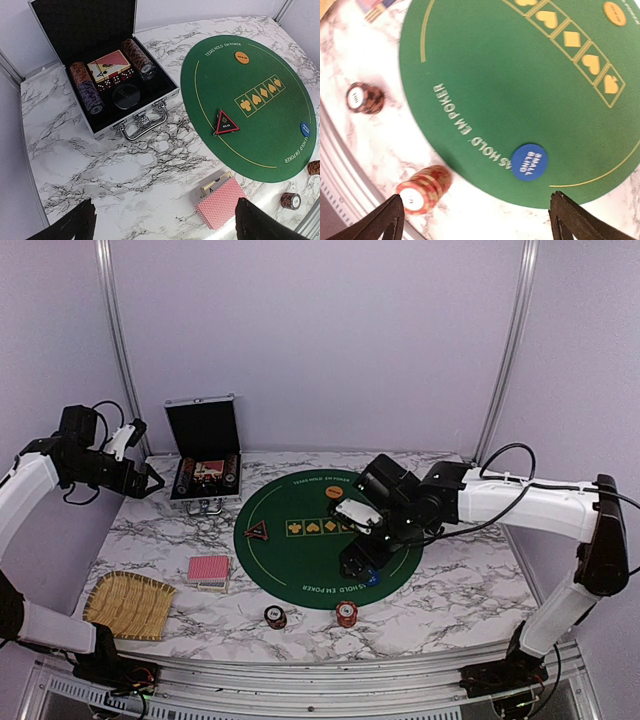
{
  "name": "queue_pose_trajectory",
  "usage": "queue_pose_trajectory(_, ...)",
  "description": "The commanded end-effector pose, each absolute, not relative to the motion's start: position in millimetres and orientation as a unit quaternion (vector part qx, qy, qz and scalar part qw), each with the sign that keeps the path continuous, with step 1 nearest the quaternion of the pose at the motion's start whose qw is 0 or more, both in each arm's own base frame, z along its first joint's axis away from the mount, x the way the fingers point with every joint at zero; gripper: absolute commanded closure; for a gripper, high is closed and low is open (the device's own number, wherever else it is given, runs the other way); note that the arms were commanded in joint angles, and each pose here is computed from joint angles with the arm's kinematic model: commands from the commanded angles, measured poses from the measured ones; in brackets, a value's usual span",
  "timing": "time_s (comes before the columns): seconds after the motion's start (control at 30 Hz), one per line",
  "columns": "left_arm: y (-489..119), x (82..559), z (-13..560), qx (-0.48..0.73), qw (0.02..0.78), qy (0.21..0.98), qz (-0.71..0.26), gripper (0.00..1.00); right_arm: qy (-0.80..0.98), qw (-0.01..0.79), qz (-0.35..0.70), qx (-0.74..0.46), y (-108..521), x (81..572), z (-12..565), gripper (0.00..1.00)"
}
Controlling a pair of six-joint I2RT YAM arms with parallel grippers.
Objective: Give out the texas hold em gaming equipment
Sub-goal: Pick up the pile of poker chips from the pile of poker chips.
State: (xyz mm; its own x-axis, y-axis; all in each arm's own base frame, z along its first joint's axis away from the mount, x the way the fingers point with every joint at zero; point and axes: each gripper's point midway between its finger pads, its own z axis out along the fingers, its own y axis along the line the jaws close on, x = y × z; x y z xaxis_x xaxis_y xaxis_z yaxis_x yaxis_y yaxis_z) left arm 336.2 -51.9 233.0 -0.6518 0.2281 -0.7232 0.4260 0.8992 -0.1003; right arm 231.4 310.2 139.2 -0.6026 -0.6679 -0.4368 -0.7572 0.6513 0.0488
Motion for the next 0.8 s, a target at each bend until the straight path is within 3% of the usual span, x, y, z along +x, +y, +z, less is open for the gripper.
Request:
queue_pose_trajectory(0.0,-53,336,240,0.187,0.375,0.898,-0.137,0.01,0.876,0.145,0.134,-0.439,318,190,142,0.01)
queue_pose_trajectory(0.3,-54,337,243,0.188,0.376,0.897,-0.138,0.01,0.854,0.102,0.116,-0.497,332,156,113,0.01)
queue_pose_trajectory(0.77,-54,337,246,0.191,0.376,0.896,-0.139,0.01,0.847,0.090,0.087,-0.517,340,152,82,0.02)
